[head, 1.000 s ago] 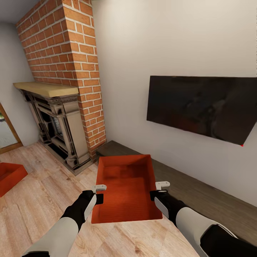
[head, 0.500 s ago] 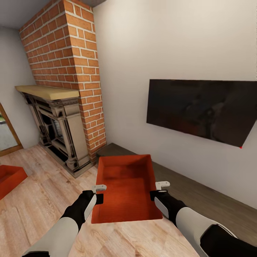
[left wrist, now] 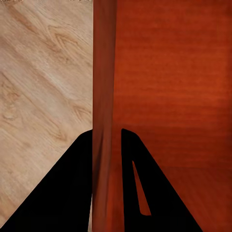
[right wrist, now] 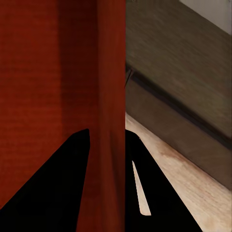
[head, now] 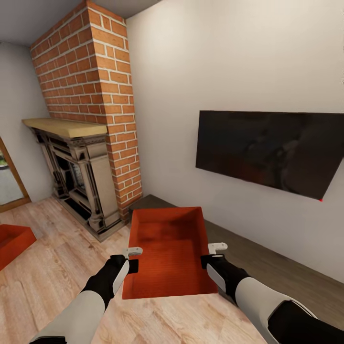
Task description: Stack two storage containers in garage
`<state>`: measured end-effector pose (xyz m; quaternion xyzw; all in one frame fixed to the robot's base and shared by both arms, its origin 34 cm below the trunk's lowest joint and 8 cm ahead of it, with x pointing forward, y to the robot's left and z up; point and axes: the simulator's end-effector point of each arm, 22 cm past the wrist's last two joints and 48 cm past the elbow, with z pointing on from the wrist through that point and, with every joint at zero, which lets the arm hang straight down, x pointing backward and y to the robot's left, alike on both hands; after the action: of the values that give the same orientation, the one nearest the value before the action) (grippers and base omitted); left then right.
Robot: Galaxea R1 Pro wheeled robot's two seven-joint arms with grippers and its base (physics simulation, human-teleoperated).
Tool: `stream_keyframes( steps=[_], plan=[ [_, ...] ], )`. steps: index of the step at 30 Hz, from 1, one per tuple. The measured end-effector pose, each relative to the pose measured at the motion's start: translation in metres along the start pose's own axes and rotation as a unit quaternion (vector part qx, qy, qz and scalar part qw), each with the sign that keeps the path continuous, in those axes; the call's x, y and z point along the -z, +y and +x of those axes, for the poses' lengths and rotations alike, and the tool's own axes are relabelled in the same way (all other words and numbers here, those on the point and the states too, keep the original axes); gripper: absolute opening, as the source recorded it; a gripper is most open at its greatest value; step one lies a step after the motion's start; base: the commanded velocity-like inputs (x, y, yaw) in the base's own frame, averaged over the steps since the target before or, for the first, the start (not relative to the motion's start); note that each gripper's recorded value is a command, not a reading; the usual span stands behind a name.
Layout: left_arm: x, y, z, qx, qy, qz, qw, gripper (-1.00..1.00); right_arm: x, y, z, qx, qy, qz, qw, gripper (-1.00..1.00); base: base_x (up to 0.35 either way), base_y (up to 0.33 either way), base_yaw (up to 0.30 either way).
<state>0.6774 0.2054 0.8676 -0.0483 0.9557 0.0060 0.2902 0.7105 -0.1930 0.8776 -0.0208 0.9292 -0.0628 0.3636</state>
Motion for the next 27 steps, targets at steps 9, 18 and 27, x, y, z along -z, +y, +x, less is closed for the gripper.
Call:
stream_keyframes(
  steps=[9, 18, 27],
  plan=[
    [0.0057, -0.0003, -0.0060, 0.000, -0.007, 0.001, 1.0000, -1.00, 0.0051, -0.0011, -0.0070, -0.001, -0.007, 0.001, 1.0000, -1.00, 0.000, 0.000, 0.000],
    [0.0068, -0.0004, -0.0072, 0.000, -0.008, 0.001, 1.0000, -1.00, 0.0060, -0.0014, -0.0083, -0.001, -0.008, 0.001, 1.0000, -1.00, 0.000, 0.000, 0.000],
    [0.0068, -0.0004, -0.0072, 0.000, -0.008, 0.001, 1.0000, -1.00, 0.0060, -0.0013, -0.0084, -0.001, -0.008, 0.001, 1.0000, -1.00, 0.000, 0.000, 0.000]
  ],
)
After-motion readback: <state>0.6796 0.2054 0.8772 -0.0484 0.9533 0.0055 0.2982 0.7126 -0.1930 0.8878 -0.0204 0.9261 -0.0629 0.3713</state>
